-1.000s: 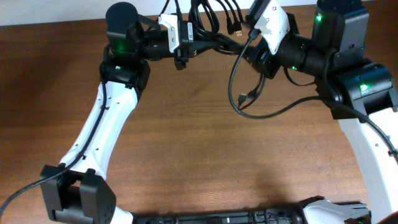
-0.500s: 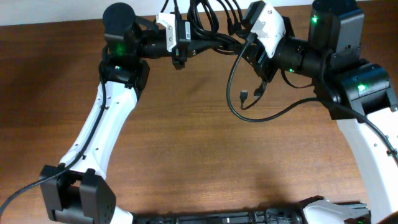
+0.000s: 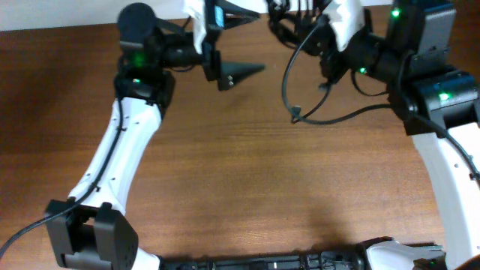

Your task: Untangle cables

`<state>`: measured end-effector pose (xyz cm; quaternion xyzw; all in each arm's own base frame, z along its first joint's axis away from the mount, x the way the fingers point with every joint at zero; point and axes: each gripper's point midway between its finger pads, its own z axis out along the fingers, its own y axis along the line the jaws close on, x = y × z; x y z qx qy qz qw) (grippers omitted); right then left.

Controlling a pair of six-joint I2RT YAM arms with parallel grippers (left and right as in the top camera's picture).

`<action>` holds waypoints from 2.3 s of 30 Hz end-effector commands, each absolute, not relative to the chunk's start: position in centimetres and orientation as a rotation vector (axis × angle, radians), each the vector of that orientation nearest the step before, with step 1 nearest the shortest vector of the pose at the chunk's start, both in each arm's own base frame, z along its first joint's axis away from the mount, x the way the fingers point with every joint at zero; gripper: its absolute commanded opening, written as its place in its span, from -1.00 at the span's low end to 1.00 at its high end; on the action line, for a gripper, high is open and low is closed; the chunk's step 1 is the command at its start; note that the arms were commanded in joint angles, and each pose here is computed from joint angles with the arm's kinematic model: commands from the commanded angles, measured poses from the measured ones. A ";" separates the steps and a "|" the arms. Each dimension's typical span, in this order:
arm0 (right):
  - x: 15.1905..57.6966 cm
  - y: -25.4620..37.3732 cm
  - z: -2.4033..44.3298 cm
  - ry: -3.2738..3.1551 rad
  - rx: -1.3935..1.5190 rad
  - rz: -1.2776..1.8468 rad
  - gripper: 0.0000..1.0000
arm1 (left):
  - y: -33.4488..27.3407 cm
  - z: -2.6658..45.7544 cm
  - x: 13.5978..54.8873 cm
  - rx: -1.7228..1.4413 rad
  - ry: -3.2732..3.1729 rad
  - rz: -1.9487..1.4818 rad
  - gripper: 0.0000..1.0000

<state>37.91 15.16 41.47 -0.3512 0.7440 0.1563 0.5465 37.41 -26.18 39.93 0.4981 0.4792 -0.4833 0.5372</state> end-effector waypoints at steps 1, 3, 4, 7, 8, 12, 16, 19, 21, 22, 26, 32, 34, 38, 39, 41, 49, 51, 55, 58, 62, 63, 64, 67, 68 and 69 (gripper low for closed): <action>37.7 15.3 43.1 1.722 -0.800 0.439 -0.92 | -23.8 40.7 39.5 0.942 1.380 -1.314 0.99; 37.4 15.8 43.4 1.695 -0.823 0.463 -0.92 | -23.7 40.8 39.8 0.880 1.430 -1.359 0.98; 37.4 15.8 43.4 1.691 -0.829 0.466 -0.92 | -23.7 40.8 39.8 0.868 1.442 -1.375 0.98; 37.2 16.0 43.5 1.677 -0.851 0.469 -0.92 | -24.2 40.8 39.5 0.858 1.459 -1.406 0.98; 37.1 16.2 43.6 1.666 -0.862 0.480 -0.92 | -24.6 40.7 39.3 0.864 1.462 -1.416 0.98; 37.0 16.4 43.9 1.648 -0.867 0.486 -0.92 | -26.3 40.7 38.3 0.892 1.453 -1.443 0.98; 36.5 17.0 44.6 1.600 -0.900 0.530 -0.92 | -28.9 39.7 37.9 0.837 1.530 -1.480 0.89; 36.5 17.1 44.7 1.598 -0.901 0.531 -0.92 | -30.1 39.6 37.8 0.811 1.541 -1.473 0.68; 36.5 17.1 44.7 1.594 -0.902 0.529 -0.92 | -30.1 40.1 38.1 0.802 1.519 -1.452 -0.09; 36.5 17.1 44.8 1.593 -0.902 0.529 -0.92 | -30.1 40.1 38.3 0.792 1.520 -1.445 -0.17; 36.5 17.1 44.8 1.593 -0.902 0.529 -0.92 | -30.1 40.1 38.3 0.789 1.518 -1.441 -0.91; 36.6 17.0 44.7 1.595 -0.900 0.522 -0.92 | -29.9 40.1 38.6 0.780 1.519 -1.434 -1.00; 36.6 16.9 44.5 1.586 -0.929 0.487 -0.92 | -29.4 40.3 38.8 0.784 1.510 -1.429 -1.00; 37.8 15.4 43.5 1.650 -0.890 0.362 -0.92 | -27.1 42.6 36.2 1.000 1.329 -1.457 -1.00; 37.9 15.3 43.4 1.650 -0.895 0.348 -0.92 | -26.6 43.0 35.5 1.055 1.286 -1.451 -1.00; 37.9 15.2 43.3 1.648 -0.904 0.339 -0.92 | -25.4 43.7 34.2 1.148 1.216 -1.433 -1.00; 38.5 14.8 41.4 1.722 -0.905 0.316 -0.92 | -22.7 44.9 34.7 1.126 1.207 -1.385 -1.00; 38.7 14.5 40.9 1.746 -0.898 0.304 -0.92 | -21.8 45.1 35.2 1.109 1.207 -1.358 -1.00; 38.8 14.2 40.6 1.765 -0.887 0.286 -0.92 | -17.5 45.7 37.1 1.050 1.197 -1.223 -1.00; 38.8 14.2 40.6 1.765 -0.887 0.286 -0.92 | -14.7 45.8 38.3 0.997 1.224 -1.164 -1.00; 38.8 14.2 40.6 1.764 -0.887 0.286 -0.92 | -13.8 45.8 38.6 0.981 1.233 -1.146 -0.02; 38.8 14.2 40.6 1.764 -0.887 0.287 -0.92 | -14.0 45.7 38.6 0.984 1.232 -1.150 0.41; 38.8 14.2 40.6 1.764 -0.887 0.287 -0.92 | -14.2 45.7 38.5 0.990 1.231 -1.155 0.43; 38.7 14.3 40.6 1.762 -0.889 0.290 -0.92 | -15.4 45.6 37.9 1.018 1.222 -1.180 -0.22; 38.7 14.3 40.6 1.762 -0.889 0.290 -0.92 | -15.7 45.6 37.8 1.026 1.219 -1.187 -0.16; 38.7 14.3 40.6 1.762 -0.889 0.290 -0.92 | -16.3 45.6 37.5 1.038 1.214 -1.199 0.19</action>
